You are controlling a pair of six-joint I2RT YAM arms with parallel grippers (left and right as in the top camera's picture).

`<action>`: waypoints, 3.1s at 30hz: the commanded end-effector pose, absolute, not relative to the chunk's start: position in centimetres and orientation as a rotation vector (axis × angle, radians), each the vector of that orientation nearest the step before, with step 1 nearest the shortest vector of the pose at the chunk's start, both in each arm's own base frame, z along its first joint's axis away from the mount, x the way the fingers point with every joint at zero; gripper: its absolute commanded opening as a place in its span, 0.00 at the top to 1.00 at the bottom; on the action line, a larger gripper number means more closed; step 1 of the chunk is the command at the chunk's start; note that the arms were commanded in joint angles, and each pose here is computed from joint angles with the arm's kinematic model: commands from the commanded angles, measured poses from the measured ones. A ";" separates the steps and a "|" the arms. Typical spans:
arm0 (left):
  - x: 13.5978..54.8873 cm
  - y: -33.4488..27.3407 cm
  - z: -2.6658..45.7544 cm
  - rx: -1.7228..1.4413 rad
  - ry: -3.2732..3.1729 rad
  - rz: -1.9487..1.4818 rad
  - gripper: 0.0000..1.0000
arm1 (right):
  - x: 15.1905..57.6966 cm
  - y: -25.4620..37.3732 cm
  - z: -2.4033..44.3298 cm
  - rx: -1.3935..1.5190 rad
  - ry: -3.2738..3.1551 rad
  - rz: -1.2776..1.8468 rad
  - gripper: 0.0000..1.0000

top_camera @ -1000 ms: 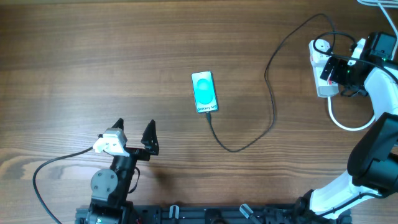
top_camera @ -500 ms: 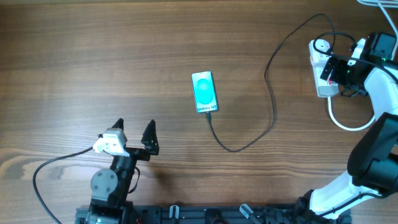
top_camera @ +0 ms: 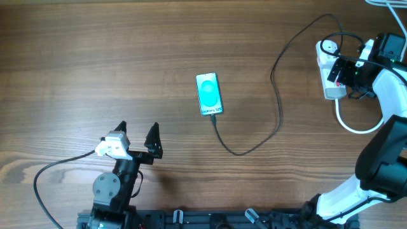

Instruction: Plug charger to phone and switch on socket

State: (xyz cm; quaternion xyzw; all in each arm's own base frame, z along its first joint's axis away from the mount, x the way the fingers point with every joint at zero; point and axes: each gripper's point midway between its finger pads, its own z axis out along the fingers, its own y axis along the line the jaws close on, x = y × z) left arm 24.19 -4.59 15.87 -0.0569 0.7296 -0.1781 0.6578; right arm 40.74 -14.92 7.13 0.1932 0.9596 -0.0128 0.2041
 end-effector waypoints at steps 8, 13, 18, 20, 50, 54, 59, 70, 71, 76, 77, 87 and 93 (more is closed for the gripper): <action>24.2 -4.4 15.8 -0.126 1.651 -0.379 0.00 | 40.6 -15.1 6.9 0.527 2.686 -0.056 0.00; 24.2 -4.4 15.8 -0.126 1.651 -0.379 0.00 | 40.7 -15.1 8.0 0.522 2.660 -0.062 0.00; 24.2 -4.4 15.8 -0.126 1.651 -0.379 0.00 | 39.8 -14.8 20.8 0.458 2.358 -0.124 0.00; 24.2 -4.4 15.8 -0.126 1.651 -0.379 0.00 | 38.8 -14.4 24.6 0.437 2.267 -0.141 0.00; 24.2 -4.4 15.8 -0.126 1.651 -0.379 0.00 | 30.9 6.9 15.5 -0.396 1.854 0.298 0.00; 24.2 -4.4 15.8 -0.126 1.651 -0.379 0.00 | 29.0 6.9 14.6 -0.404 1.727 0.269 0.00; 24.2 -4.4 15.8 -0.126 1.651 -0.379 0.00 | 27.2 6.7 13.5 -0.402 1.684 0.249 0.00; 24.2 -4.4 15.8 -0.126 1.651 -0.379 0.00 | 24.4 6.5 13.5 -0.393 1.701 0.241 0.00; 24.2 -4.4 15.8 -0.126 1.651 -0.379 0.00 | 24.2 6.6 14.9 -0.399 1.641 0.229 0.00; 24.2 -4.4 15.8 -0.126 1.651 -0.379 0.00 | 23.5 6.5 18.2 -0.397 1.493 0.187 0.00; 24.2 -4.4 15.8 -0.126 1.651 -0.379 0.00 | 23.4 6.6 18.2 -0.401 1.492 0.191 0.00; 24.2 -4.4 15.8 -0.126 1.651 -0.379 0.00 | 23.3 6.9 18.2 -0.410 1.492 0.202 0.00; 24.2 -4.4 15.8 -0.126 1.651 -0.379 0.00 | 23.3 6.9 18.2 -0.410 1.492 0.202 0.00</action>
